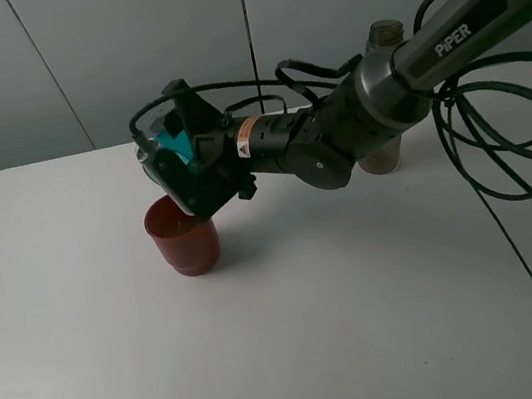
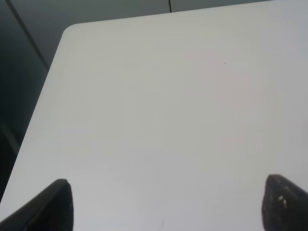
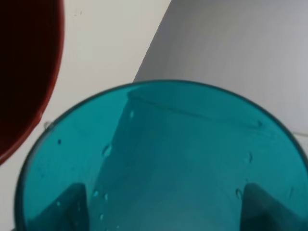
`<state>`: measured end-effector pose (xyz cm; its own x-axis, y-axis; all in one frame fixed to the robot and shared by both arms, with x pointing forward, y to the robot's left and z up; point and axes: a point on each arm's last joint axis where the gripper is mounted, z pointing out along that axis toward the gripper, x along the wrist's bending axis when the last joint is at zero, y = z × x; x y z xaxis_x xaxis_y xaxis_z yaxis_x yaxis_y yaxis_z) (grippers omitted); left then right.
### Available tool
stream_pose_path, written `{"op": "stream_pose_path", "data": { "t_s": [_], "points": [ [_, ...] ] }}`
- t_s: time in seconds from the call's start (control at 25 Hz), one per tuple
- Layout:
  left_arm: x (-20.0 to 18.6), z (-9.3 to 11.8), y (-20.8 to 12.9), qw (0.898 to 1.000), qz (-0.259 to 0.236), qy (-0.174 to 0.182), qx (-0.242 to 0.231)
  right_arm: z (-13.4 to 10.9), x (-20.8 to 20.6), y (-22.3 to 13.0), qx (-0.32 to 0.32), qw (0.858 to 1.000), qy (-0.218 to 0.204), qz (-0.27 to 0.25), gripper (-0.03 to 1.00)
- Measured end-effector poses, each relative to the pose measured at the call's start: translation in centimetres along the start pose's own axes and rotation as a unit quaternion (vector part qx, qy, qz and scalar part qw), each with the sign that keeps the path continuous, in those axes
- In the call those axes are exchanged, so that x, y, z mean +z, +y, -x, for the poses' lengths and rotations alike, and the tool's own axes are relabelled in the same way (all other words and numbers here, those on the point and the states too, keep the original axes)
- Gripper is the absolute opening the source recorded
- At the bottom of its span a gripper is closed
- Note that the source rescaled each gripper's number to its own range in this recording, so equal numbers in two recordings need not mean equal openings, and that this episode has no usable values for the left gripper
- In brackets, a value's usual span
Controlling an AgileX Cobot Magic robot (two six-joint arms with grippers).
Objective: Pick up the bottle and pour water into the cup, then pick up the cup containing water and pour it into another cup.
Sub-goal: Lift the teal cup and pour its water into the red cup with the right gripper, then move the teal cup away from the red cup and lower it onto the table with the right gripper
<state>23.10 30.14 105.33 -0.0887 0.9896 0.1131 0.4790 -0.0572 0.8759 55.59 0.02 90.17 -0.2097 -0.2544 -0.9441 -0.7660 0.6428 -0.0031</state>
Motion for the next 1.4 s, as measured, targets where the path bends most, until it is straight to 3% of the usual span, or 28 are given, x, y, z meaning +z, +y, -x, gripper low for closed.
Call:
{"op": "stream_pose_path", "data": {
  "t_s": [0.12, 0.24, 0.36, 0.48, 0.56, 0.6, 0.68, 0.76, 0.92, 1.24, 1.4],
  "points": [
    [0.0, 0.0, 0.0, 1.0, 0.0, 0.0, 0.0, 0.0, 0.0, -0.3, 0.128, 0.992, 0.0, -0.002, 0.07],
    [0.0, 0.0, 0.0, 1.0, 0.0, 0.0, 0.0, 0.5, 0.0, -1.5, 0.291, 0.957, -0.013, -0.012, 0.07],
    [0.0, 0.0, 0.0, 1.0, 0.0, 0.0, 0.0, 0.8, -0.2, -3.2, 0.455, 0.89, -0.038, -0.017, 0.07],
    [0.0, 0.0, 0.0, 1.0, 0.0, 0.0, 0.0, 0.9, -0.5, -5.1, 0.6, 0.798, -0.06, -0.02, 0.07],
    [0.0, 0.0, 0.0, 1.0, 0.0, 0.0, 0.0, 0.3, -0.6, -6.5, 0.66, 0.747, -0.072, -0.023, 0.07],
    [0.0, 0.0, 0.0, 1.0, 0.0, 0.0, 0.0, -0.3, -0.5, -7.0, 0.682, 0.727, -0.074, -0.027, 0.07],
    [0.0, 0.0, 0.0, 1.0, 0.0, 0.0, 0.0, -1.8, -0.2, -7.5, 0.706, 0.704, -0.067, -0.04, 0.07],
    [0.0, 0.0, 0.0, 1.0, 0.0, 0.0, 0.0, -3.2, 0.1, -7.7, 0.717, 0.692, -0.058, -0.051, 0.07],
    [0.0, 0.0, 0.0, 1.0, 0.0, 0.0, 0.0, -5.2, 0.7, -7.6, 0.724, 0.686, -0.044, -0.061, 0.07],
    [0.0, 0.0, 0.0, 1.0, 0.0, 0.0, 0.0, -7.2, 1.1, -7.5, 0.729, 0.68, -0.028, -0.074, 0.07],
    [0.0, 0.0, 0.0, 1.0, 0.0, 0.0, -0.001, -8.0, 1.2, -7.5, 0.724, 0.684, -0.015, -0.084, 0.07]
  ]
}}
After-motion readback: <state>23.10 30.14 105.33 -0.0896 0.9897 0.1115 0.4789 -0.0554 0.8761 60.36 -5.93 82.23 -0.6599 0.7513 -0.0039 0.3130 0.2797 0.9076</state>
